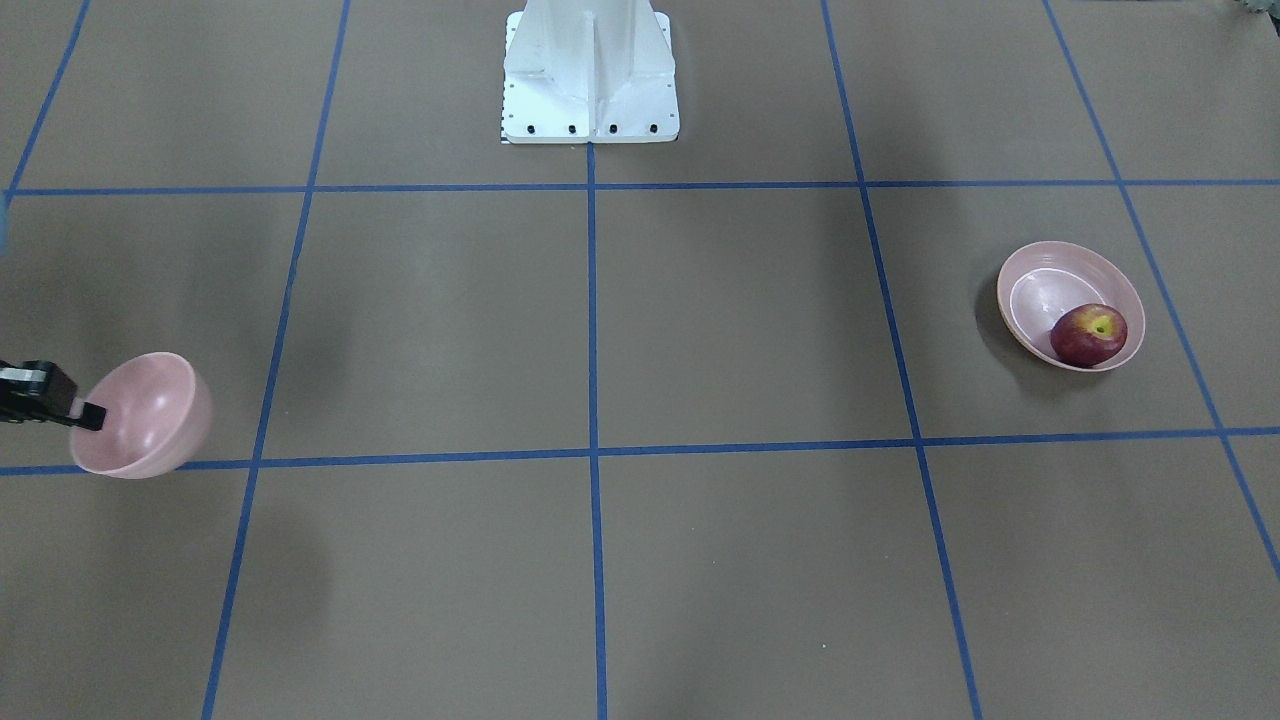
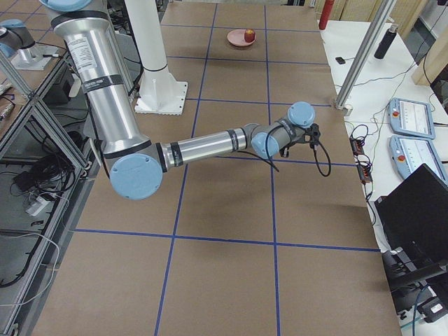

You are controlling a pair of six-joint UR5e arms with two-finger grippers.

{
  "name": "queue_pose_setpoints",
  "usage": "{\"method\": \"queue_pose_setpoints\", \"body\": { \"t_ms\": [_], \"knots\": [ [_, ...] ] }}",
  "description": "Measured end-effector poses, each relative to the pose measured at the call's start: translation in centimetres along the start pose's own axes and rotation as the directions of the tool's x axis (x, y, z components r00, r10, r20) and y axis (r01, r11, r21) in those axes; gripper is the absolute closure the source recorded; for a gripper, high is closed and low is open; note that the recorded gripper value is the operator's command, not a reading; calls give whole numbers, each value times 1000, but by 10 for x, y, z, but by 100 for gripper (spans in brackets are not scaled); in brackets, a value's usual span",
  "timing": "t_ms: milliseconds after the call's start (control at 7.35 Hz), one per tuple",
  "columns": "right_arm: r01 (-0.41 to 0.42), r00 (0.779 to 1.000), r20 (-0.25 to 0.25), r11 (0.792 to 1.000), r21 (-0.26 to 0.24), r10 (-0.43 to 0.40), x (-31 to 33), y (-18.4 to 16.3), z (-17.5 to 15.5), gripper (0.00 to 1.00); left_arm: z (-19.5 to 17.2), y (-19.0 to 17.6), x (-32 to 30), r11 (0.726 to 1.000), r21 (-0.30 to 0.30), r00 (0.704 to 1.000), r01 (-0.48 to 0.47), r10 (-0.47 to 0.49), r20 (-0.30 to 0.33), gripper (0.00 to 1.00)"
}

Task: Move apple from plate to bowl
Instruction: 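Carry the pink bowl with the right gripper to the table center and set it down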

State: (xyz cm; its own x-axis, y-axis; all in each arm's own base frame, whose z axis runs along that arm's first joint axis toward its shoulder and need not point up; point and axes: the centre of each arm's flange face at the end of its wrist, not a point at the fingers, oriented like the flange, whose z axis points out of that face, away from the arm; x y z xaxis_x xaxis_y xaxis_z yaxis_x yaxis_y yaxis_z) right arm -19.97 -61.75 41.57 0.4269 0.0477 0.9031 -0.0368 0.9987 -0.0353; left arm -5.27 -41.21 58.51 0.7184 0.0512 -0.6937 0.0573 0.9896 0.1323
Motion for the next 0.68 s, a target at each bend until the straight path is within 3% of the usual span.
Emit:
{"method": "queue_pose_setpoints", "body": {
  "t_ms": [136, 408, 680],
  "knots": [
    [-12, 1000, -24, 1000, 2, 12, -86, 5, 38, 100, 2, 0, -1, 1000, -3, 1000, 3, -3, -1, 2],
    [-9, 991, -131, 1000, -12, 8, -233, 53, 98, 100, 3, -1, -3, 1000, -7, 1000, 6, -6, -2, 2],
    [27, 978, -207, 999, -41, -35, -296, 103, 141, 100, 5, -1, -4, 1000, -11, 1000, 10, -10, -2, 2]
  ]
}}
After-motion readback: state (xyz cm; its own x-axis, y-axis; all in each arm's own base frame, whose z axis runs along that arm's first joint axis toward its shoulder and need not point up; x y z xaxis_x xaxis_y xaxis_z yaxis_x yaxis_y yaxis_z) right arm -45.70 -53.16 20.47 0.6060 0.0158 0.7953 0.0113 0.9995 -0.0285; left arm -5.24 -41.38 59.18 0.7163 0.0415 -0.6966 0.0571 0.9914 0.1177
